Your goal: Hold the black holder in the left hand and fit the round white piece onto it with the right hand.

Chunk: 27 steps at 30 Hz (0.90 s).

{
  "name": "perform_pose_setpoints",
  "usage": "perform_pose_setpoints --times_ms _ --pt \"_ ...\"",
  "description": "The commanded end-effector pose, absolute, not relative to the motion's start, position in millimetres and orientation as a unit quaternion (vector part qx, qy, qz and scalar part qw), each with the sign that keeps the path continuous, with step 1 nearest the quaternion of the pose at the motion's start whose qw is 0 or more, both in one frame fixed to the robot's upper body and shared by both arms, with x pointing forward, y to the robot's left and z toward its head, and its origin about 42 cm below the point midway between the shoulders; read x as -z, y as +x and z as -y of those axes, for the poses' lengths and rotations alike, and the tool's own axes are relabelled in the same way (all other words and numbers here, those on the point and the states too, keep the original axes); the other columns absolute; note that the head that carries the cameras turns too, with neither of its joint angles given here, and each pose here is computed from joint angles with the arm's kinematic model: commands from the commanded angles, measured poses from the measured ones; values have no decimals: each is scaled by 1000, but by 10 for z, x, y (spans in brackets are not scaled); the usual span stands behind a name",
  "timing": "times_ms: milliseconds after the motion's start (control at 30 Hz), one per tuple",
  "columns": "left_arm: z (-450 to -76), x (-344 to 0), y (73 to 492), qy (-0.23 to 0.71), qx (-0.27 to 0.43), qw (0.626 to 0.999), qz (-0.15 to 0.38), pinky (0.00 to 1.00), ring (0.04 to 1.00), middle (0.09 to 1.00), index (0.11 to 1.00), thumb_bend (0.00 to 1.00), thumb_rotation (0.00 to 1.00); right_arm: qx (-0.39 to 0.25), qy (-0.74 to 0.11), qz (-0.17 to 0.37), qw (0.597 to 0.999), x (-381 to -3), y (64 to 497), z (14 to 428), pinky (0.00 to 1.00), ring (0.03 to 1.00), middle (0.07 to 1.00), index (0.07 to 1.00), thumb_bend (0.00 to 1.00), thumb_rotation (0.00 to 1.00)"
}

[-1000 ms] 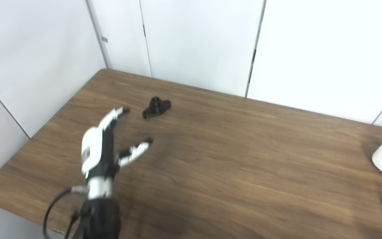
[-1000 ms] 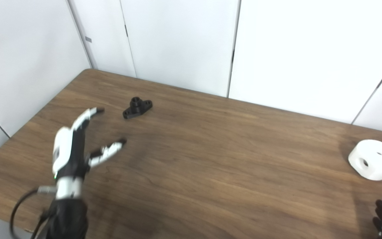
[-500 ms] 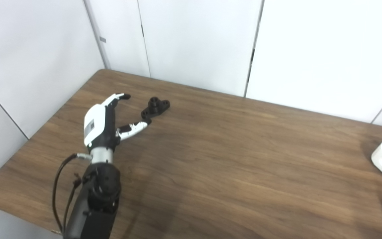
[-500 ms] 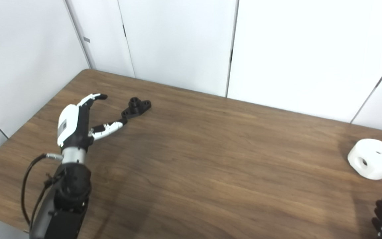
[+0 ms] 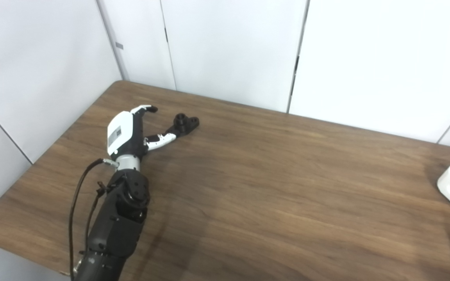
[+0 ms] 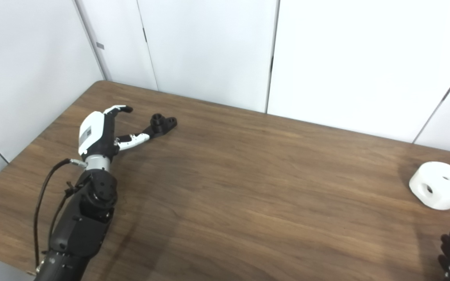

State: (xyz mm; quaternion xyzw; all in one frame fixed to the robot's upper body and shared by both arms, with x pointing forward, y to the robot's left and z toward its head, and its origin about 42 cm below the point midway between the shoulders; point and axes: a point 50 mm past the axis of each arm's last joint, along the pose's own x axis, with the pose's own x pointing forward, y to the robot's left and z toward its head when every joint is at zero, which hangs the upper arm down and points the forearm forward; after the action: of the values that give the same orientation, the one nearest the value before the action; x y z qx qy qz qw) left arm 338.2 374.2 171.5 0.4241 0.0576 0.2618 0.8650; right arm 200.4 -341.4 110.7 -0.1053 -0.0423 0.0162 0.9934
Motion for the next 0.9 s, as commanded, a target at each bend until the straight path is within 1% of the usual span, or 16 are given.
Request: perform_pose_setpoints --times_ms 0,133,300,500,633,733,767,867 --pt "-3803 -1974 3548 436 -271 858 -19 790 888 863 748 879 299 -9 -86 -1 996 -854 1840 3340 1000 1000 981 1000 642 1000" --pt "-3849 -1920 3627 444 -264 856 -30 791 882 858 735 893 279 -10 -85 -1 996 -856 1842 3330 1000 1000 986 1000 630 1000" --pt "-3865 -1882 3674 452 -258 853 -38 836 885 858 731 908 280 -7 -87 -3 996 -854 1837 3324 1000 1000 984 1000 632 1000" --pt "-3890 -1798 3779 467 -254 846 -47 851 890 859 713 906 256 -5 -87 -2 996 -853 1834 3303 1000 1000 982 1000 621 1000" --pt "-3924 -1748 3866 477 -251 841 -59 860 894 858 706 911 273 -5 -83 -1 997 -848 1833 3288 1000 1000 976 1000 615 1000" --pt "-3928 -1751 3916 467 -245 847 -73 879 904 866 720 900 285 -5 -86 -1 996 -855 1821 3280 1000 1000 974 1000 612 1000" --pt "-3925 -1762 3931 456 -245 852 -75 875 905 867 722 894 281 -5 -86 -2 996 -857 1820 3279 1000 1000 973 1000 612 1000" --pt "-3921 -1795 3969 442 -242 861 -74 815 886 850 714 895 284 -4 -89 -3 996 -862 1821 3273 1000 1000 975 1000 633 1000"
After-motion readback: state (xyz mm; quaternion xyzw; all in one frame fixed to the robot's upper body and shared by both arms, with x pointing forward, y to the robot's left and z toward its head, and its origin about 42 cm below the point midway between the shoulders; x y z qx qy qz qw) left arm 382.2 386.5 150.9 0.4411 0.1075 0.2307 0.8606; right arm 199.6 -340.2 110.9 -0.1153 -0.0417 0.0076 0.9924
